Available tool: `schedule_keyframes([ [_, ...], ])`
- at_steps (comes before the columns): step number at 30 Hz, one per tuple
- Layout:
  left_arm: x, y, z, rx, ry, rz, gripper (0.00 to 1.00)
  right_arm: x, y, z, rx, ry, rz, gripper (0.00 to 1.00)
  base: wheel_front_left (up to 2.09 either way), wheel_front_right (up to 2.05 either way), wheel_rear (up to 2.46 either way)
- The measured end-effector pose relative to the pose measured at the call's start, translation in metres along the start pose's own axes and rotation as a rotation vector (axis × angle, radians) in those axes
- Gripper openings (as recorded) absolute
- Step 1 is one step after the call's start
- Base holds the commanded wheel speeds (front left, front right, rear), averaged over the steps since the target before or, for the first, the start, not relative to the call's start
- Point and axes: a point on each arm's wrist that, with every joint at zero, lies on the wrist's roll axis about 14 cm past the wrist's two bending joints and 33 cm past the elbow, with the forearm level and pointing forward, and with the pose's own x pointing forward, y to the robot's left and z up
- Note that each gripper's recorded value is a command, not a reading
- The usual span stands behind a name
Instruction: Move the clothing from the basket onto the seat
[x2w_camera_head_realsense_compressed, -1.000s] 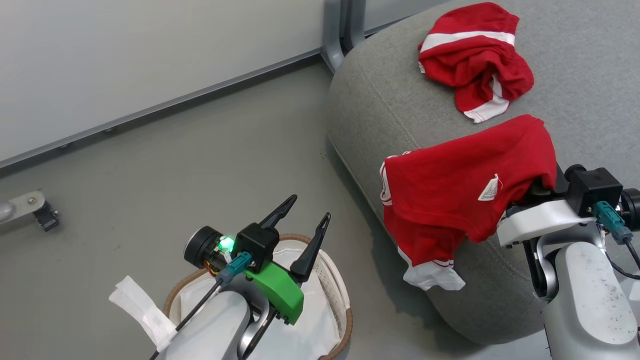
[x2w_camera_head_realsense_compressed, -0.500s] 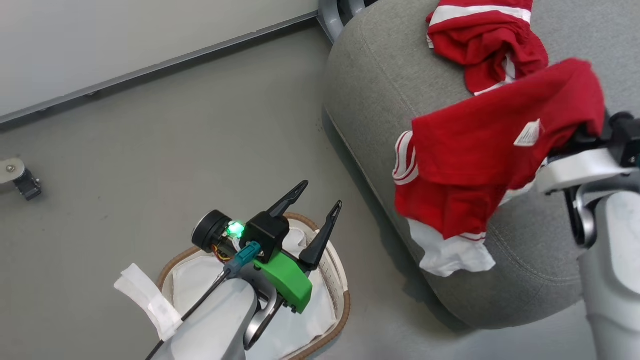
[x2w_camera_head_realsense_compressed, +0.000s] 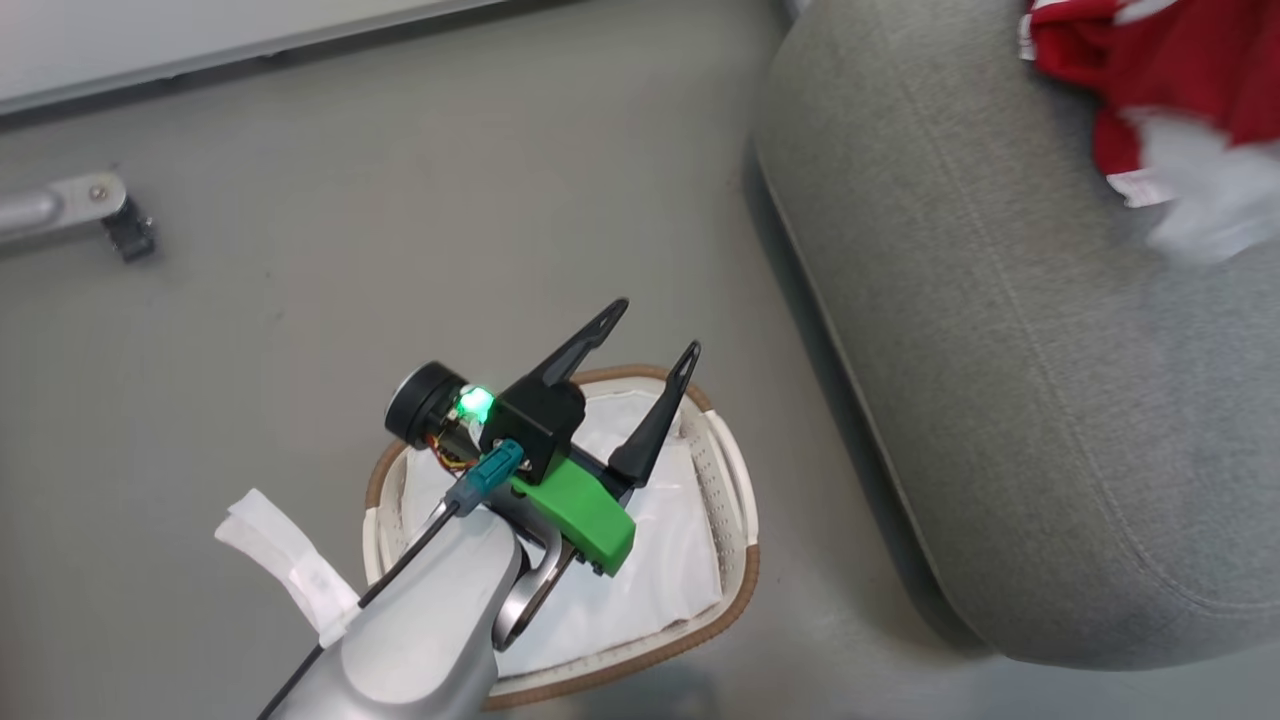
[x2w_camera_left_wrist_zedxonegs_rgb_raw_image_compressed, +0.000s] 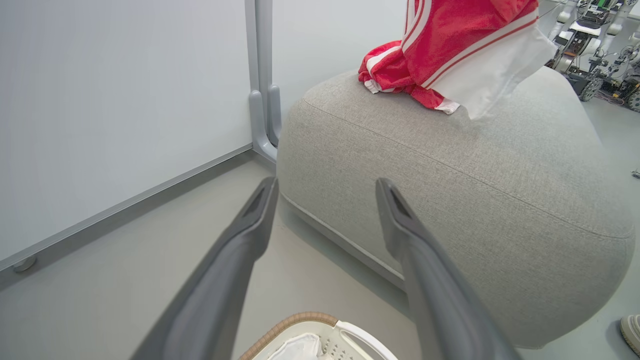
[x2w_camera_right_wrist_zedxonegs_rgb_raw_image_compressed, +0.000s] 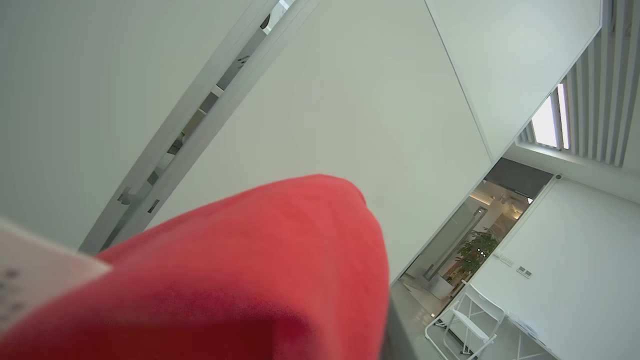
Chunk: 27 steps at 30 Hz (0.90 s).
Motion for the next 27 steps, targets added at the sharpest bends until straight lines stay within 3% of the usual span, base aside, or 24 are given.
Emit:
schedule_keyframes([
  [2,0.001,0.007,0.0,-0.003,-0.009,0.013,1.0,0.016,-0.014,0.002,-0.073,-0.001,-0.017,0.0,0.0,0.0,0.0],
  [6,0.002,0.02,-0.002,-0.003,-0.018,0.03,1.0,0.04,-0.029,-0.006,-0.104,0.02,-0.072,0.0,0.0,0.0,0.0],
  [10,0.003,0.039,-0.009,0.004,-0.015,0.059,1.0,0.048,-0.018,-0.047,-0.09,0.11,-0.094,0.0,0.0,0.0,0.0],
  [16,-0.002,0.062,-0.039,-0.015,0.033,0.1,1.0,0.007,0.085,-0.172,-0.02,0.413,0.053,0.0,0.0,0.0,0.0],
  [19,-0.006,0.071,-0.054,-0.024,0.064,0.115,1.0,-0.024,0.13,-0.213,0.012,0.526,0.124,0.0,0.0,0.0,0.0],
  [23,-0.011,0.078,-0.071,-0.038,0.096,0.128,1.0,-0.059,0.17,-0.246,0.026,0.625,0.196,0.0,0.0,0.0,0.0],
  [26,-0.012,0.078,-0.075,-0.04,0.107,0.124,1.0,-0.075,0.178,-0.254,0.022,0.662,0.217,0.0,0.0,0.0,0.0],
  [27,-0.011,0.077,-0.076,-0.039,0.108,0.122,1.0,-0.077,0.176,-0.254,0.02,0.664,0.215,0.04,0.0,0.0,0.0],
])
